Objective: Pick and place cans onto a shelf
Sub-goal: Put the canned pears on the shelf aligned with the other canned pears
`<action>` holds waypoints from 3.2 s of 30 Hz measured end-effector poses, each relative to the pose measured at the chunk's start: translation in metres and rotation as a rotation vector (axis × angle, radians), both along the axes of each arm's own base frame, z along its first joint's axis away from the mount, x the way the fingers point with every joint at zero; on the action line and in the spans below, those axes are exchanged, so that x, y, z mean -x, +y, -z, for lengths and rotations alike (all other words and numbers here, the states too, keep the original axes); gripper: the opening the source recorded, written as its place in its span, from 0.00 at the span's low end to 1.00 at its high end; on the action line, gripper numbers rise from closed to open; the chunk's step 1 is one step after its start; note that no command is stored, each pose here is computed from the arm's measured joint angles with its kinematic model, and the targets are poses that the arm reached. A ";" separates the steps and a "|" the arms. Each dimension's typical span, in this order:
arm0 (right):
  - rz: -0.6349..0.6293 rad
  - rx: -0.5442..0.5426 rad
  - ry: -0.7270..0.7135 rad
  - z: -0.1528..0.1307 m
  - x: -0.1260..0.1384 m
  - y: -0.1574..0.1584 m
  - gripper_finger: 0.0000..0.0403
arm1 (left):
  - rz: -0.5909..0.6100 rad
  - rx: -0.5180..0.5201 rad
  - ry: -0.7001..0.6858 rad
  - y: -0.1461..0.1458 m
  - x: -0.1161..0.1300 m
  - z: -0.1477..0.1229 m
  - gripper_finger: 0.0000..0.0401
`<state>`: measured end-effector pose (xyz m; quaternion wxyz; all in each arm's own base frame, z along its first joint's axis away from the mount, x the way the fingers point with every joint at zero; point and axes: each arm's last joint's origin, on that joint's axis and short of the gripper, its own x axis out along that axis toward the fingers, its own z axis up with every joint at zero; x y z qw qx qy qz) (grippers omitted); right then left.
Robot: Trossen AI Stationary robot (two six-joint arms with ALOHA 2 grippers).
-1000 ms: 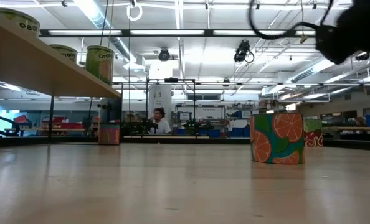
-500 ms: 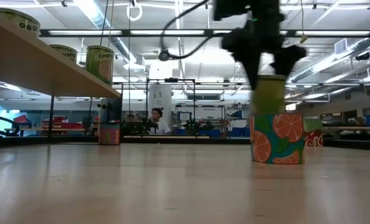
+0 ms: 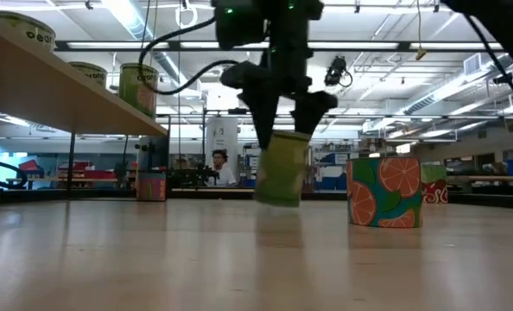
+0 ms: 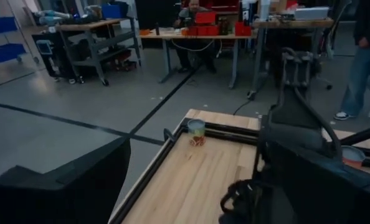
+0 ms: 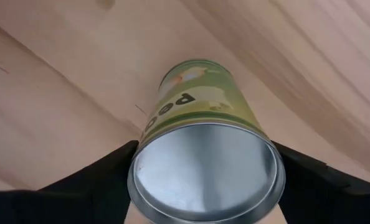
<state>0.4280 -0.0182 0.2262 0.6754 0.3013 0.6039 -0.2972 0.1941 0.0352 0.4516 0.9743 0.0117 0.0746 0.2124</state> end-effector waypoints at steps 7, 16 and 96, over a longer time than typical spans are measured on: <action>-0.016 -0.003 -0.008 0.007 -0.011 0.000 0.96 | -0.013 0.021 -0.030 0.001 0.007 -0.004 0.97; -0.011 0.054 -0.125 -0.044 0.006 0.003 0.94 | -0.015 0.048 -0.045 0.000 0.009 -0.004 0.97; -0.131 0.407 -0.427 -0.163 0.170 0.066 0.93 | 0.266 0.175 0.794 -0.051 -0.155 0.179 0.97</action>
